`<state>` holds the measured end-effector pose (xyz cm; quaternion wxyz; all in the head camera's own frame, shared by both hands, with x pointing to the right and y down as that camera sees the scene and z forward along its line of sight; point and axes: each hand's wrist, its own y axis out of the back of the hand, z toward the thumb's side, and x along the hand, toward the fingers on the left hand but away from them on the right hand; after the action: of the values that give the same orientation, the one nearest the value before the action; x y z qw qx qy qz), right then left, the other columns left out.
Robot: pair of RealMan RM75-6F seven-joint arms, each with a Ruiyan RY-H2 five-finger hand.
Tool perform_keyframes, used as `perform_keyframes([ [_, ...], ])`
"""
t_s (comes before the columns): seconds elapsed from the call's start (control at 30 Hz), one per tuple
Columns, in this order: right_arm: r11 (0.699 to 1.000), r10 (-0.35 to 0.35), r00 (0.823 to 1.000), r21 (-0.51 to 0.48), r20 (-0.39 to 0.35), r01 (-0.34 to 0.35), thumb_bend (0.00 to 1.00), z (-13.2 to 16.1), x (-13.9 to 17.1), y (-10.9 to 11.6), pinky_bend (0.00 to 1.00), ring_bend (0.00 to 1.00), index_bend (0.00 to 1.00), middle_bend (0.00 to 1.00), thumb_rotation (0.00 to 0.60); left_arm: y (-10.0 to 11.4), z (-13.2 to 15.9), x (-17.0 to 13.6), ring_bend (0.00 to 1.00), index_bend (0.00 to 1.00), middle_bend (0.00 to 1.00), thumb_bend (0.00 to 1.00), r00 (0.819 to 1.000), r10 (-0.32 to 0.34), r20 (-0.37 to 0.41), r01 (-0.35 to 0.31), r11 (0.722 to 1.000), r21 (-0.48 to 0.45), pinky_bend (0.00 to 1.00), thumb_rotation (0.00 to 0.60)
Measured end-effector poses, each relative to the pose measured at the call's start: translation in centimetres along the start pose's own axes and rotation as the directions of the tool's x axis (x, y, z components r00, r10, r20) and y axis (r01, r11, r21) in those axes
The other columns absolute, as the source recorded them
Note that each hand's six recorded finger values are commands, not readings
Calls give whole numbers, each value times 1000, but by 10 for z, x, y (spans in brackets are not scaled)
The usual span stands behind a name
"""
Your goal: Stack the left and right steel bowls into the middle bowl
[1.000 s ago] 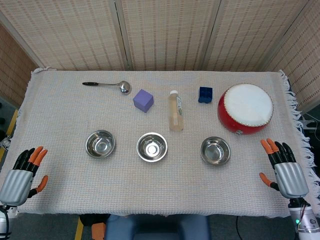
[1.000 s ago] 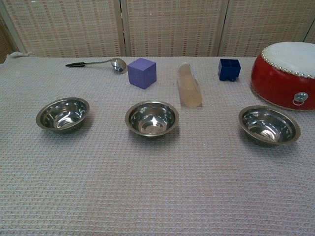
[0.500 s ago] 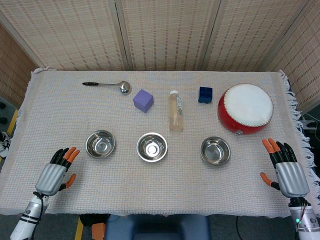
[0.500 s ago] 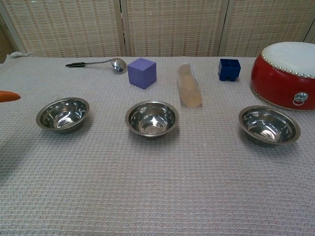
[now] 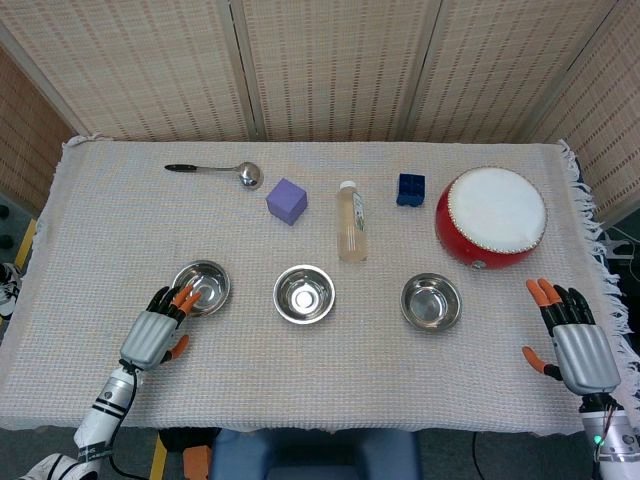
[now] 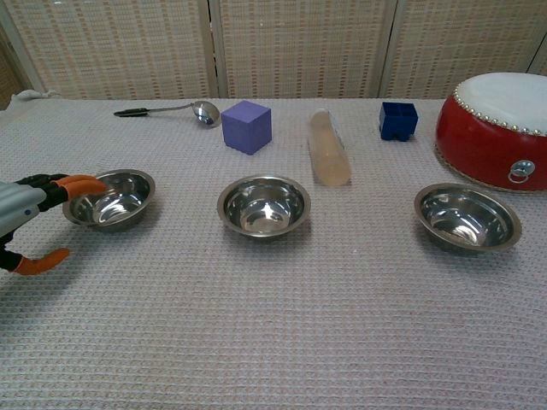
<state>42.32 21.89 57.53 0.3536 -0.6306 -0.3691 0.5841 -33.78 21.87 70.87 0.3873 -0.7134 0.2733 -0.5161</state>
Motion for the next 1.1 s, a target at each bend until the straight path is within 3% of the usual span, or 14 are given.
perform_keyframes([
  [0.13,1000,6,1000,-9,3,-6,149,-1,1,2,0,0,0,0,600,-2,-2,10,0,315,0,413,1000,29,1,-29,999,16,55,600],
  [0.3,1000,19,1000,-19,8,-19,149,-2,2,2,0,0,0,0,600,-8,-7,20,0,353,0,412,999,37,-7,-37,999,33,56,600],
  [0.4,999,32,999,-22,10,-32,149,-2,3,1,0,0,0,0,600,-11,-9,23,0,424,6,411,999,47,-14,-47,998,43,58,600],
  [0.53,999,44,999,-29,8,-44,149,-1,4,1,0,0,0,0,600,-10,-10,27,0,558,73,434,997,77,-13,-76,995,60,74,600],
  [0.67,998,49,999,-36,11,-48,149,-1,4,1,0,0,0,0,600,-3,-8,30,6,665,154,477,989,146,1,-146,985,91,127,600],
  [0.97,997,55,998,-49,11,-55,149,-1,5,2,0,0,0,0,600,24,5,37,12,692,171,486,951,305,45,-308,948,83,134,600],
  [1.1,997,56,998,-53,6,-56,149,0,6,2,0,0,0,0,600,32,22,43,12,692,171,489,940,335,72,-338,941,34,134,600],
])
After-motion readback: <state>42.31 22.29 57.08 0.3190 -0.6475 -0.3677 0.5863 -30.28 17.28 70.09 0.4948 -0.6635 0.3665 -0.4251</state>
